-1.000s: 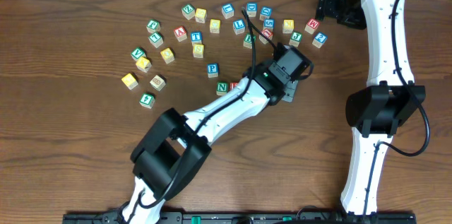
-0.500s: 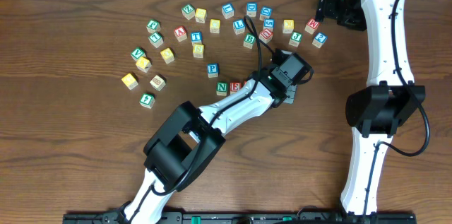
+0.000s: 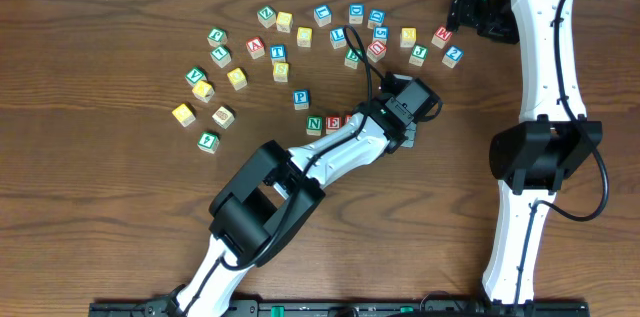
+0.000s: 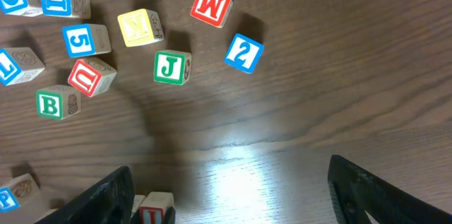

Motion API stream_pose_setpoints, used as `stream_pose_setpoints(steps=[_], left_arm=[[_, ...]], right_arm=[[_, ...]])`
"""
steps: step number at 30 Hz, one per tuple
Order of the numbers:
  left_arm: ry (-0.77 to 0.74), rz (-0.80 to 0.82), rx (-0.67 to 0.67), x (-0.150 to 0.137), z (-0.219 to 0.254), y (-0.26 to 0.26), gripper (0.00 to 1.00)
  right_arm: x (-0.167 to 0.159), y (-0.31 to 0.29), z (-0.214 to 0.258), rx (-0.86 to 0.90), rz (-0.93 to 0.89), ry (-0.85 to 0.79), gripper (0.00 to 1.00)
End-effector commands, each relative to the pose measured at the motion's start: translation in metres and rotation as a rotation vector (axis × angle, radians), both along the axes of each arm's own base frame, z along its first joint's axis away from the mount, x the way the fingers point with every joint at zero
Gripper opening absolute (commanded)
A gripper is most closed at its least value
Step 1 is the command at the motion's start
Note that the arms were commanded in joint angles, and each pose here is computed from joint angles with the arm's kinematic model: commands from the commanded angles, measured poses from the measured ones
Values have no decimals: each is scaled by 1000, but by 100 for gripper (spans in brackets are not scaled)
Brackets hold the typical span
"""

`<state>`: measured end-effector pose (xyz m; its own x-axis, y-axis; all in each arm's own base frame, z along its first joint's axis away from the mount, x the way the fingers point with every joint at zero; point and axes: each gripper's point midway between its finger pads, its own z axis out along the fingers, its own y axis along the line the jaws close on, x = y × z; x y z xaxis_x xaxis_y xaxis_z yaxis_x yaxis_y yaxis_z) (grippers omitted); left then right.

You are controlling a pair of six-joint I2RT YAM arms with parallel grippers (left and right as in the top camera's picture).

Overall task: Spell out NEURIPS
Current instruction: 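Carry the I block to the right of R and lower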

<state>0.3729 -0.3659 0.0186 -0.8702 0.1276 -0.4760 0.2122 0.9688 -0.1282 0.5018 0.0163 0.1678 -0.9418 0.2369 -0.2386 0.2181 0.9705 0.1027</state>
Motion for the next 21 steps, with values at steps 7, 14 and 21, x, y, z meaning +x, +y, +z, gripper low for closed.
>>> stream_pose_setpoints(steps=[7,14,21], left_arm=[[13,25,11,0,-13,4,43],[-9,24,-13,4,-1,-1,43],[-109,-75,-31,10,63,-4,43]], right_arm=[[-2,-4,5,-15,5,-6,82],[-2,-4,5,-17,13,-6,83],[-3,-4,4,-18,19,-2,83]])
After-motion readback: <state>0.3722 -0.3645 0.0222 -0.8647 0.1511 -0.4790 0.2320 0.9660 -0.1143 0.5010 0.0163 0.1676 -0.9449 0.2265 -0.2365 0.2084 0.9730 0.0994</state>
